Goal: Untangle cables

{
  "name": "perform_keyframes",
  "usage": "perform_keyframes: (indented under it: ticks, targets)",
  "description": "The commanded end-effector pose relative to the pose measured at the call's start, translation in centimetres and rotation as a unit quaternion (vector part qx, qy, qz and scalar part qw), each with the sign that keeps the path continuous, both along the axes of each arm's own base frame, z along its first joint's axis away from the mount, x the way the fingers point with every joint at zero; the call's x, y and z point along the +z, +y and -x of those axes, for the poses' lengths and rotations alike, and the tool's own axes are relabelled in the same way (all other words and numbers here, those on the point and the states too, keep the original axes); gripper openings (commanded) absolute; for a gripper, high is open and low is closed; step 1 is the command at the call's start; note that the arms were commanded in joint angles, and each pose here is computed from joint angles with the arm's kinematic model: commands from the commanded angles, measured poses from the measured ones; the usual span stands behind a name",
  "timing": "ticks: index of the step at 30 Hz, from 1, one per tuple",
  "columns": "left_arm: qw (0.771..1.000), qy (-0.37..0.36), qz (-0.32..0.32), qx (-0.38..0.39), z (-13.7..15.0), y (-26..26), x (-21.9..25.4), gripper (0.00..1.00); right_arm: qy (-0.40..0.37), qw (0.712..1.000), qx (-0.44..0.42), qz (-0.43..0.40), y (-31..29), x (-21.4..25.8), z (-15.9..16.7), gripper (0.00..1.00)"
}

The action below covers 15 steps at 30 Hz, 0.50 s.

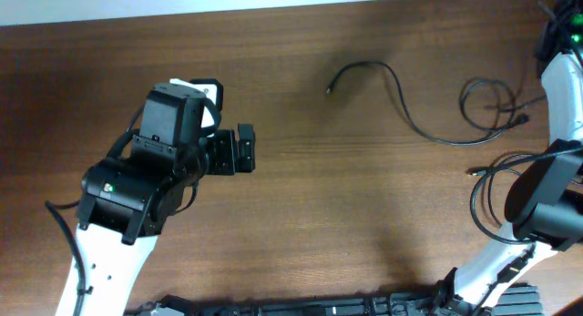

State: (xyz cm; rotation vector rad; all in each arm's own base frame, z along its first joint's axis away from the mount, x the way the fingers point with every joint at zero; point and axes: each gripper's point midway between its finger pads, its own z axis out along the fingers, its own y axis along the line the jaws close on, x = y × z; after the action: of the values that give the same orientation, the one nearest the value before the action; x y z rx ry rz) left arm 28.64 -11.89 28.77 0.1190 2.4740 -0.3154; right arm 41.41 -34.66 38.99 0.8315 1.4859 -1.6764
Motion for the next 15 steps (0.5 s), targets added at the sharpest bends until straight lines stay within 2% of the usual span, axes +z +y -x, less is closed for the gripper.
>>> perform_keyframes:
  ticks: [1, 3, 5, 6, 9, 12, 15]
  targets:
    - [0.993, -0.024, 0.030, -0.107, 0.1, -3.1, 1.1, 0.90, -0.057, 0.997, -0.050, 0.013, 0.8, 2.4, 2.5, 0.04]
    - [0.979, -0.015, 0.056, -0.193, 0.0, -5.9, 0.4, 0.92, -0.061, 0.997, -0.037, 0.013, 2.0, 2.8, 1.9, 0.04]
    - [0.965, 0.014, 0.058, -0.255, -0.3, -7.9, -1.9, 0.97, -0.064, 0.998, -0.013, 0.013, 4.0, 3.1, 0.6, 0.04]
    - [0.962, 0.028, 0.053, -0.266, -0.6, -8.5, -3.0, 1.00, -0.066, 0.998, 0.001, 0.013, 5.1, 3.3, -0.2, 0.04]
    - [0.955, 0.066, 0.049, -0.285, -2.4, -11.1, -7.1, 0.99, -0.080, 0.995, 0.061, 0.012, 10.5, 4.5, -2.6, 0.04]
    - [0.942, 0.038, 0.092, -0.321, -3.8, -13.6, -6.9, 0.99, -0.103, 0.986, 0.130, 0.011, 16.7, 6.6, -4.0, 0.04]
    - [0.935, 0.001, 0.094, -0.341, -4.6, -14.1, -6.0, 0.99, -0.132, 0.971, 0.200, 0.006, 23.2, 9.1, -4.0, 0.04]
